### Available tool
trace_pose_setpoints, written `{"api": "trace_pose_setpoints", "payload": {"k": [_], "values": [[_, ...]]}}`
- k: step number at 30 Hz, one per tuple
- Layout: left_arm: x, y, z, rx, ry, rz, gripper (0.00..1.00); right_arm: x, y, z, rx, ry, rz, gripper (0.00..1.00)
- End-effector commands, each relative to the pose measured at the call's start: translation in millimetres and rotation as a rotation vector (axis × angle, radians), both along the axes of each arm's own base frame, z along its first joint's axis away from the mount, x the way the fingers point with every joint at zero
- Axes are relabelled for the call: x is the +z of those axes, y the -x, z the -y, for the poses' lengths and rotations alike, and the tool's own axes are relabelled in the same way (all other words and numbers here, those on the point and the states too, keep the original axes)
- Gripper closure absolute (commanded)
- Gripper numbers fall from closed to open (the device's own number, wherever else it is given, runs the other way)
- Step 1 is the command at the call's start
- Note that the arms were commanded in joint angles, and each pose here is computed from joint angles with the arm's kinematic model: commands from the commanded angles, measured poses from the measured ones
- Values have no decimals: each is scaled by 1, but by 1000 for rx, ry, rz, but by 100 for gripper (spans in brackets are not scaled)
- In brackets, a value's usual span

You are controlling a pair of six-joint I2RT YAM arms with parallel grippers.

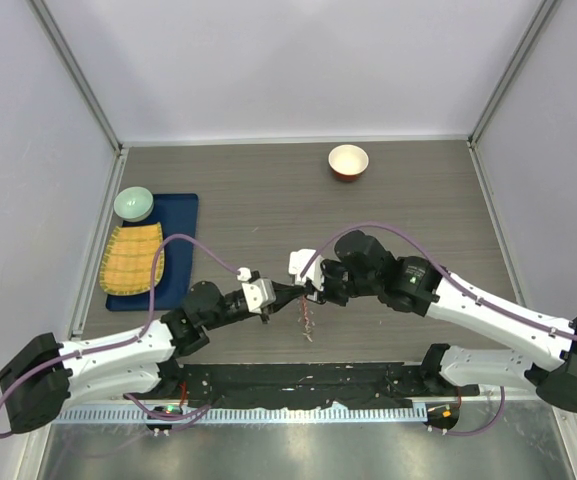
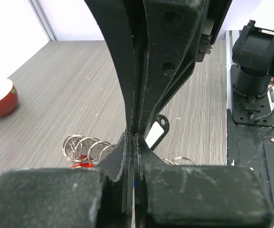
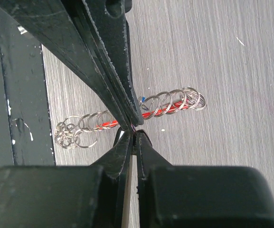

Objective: Put the keys on the keyring

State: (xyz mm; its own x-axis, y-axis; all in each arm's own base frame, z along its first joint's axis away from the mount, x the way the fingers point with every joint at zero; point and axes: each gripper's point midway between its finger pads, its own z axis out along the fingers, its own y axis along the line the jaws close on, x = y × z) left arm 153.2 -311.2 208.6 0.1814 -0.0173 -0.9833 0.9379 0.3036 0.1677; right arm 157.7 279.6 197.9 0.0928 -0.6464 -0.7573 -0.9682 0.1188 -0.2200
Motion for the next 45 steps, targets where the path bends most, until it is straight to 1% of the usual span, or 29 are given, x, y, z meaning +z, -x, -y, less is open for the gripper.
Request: {"api": "trace_pose_setpoints", "payload": {"k": [1, 4, 9, 11, 12, 13, 15, 18, 21, 23, 24, 25, 26, 27, 30, 33, 35, 40, 45], "values": [[16, -15, -12, 105, 78, 26, 100, 16, -6, -1, -86, -104, 24, 92], [21, -15, -16, 120, 110, 35, 100, 14, -6, 1, -116, -139, 18, 90], [32, -16, -23, 146, 163, 55, 100, 2, -6, 6, -158, -169, 5, 90], [34, -17, -24, 152, 169, 58, 100, -4, -4, 6, -166, -171, -13, 87], [35, -16, -24, 150, 174, 58, 100, -6, -3, 6, -163, -172, -21, 83], [36, -17, -25, 156, 180, 59, 100, -8, -2, 6, -166, -173, -31, 83], [39, -16, -27, 158, 201, 61, 100, -14, 0, 6, -166, -170, -45, 84], [45, -16, -29, 166, 235, 68, 100, -24, 3, 4, -164, -174, -72, 92], [48, -15, -27, 154, 241, 71, 100, -27, 4, 0, -162, -185, -92, 91], [47, -14, -25, 145, 241, 74, 100, -20, 0, -1, -181, -220, -67, 89], [45, -14, -26, 145, 238, 73, 100, -16, -2, -1, -188, -235, -56, 84], [43, -14, -25, 142, 234, 71, 100, -14, -6, 1, -206, -245, -34, 81], [43, -14, -25, 139, 236, 73, 100, 2, -9, 2, -211, -301, 3, 78], [43, -12, -24, 128, 237, 73, 100, 7, -11, 3, -215, -320, 26, 73], [42, -8, -22, 104, 232, 78, 100, 29, -15, 4, -213, -413, 69, 67], [43, -4, -21, 81, 225, 94, 100, 38, -19, 3, -206, -447, 59, 64], [43, -2, -20, 69, 218, 102, 100, 43, -16, -1, -164, -467, 36, 62], [44, 4, -17, 28, 206, 124, 100, 40, -20, -6, -113, -477, -16, 61], [44, 8, -16, 7, 195, 140, 100, 42, -6, -11, -9, -490, -61, 61]]}}
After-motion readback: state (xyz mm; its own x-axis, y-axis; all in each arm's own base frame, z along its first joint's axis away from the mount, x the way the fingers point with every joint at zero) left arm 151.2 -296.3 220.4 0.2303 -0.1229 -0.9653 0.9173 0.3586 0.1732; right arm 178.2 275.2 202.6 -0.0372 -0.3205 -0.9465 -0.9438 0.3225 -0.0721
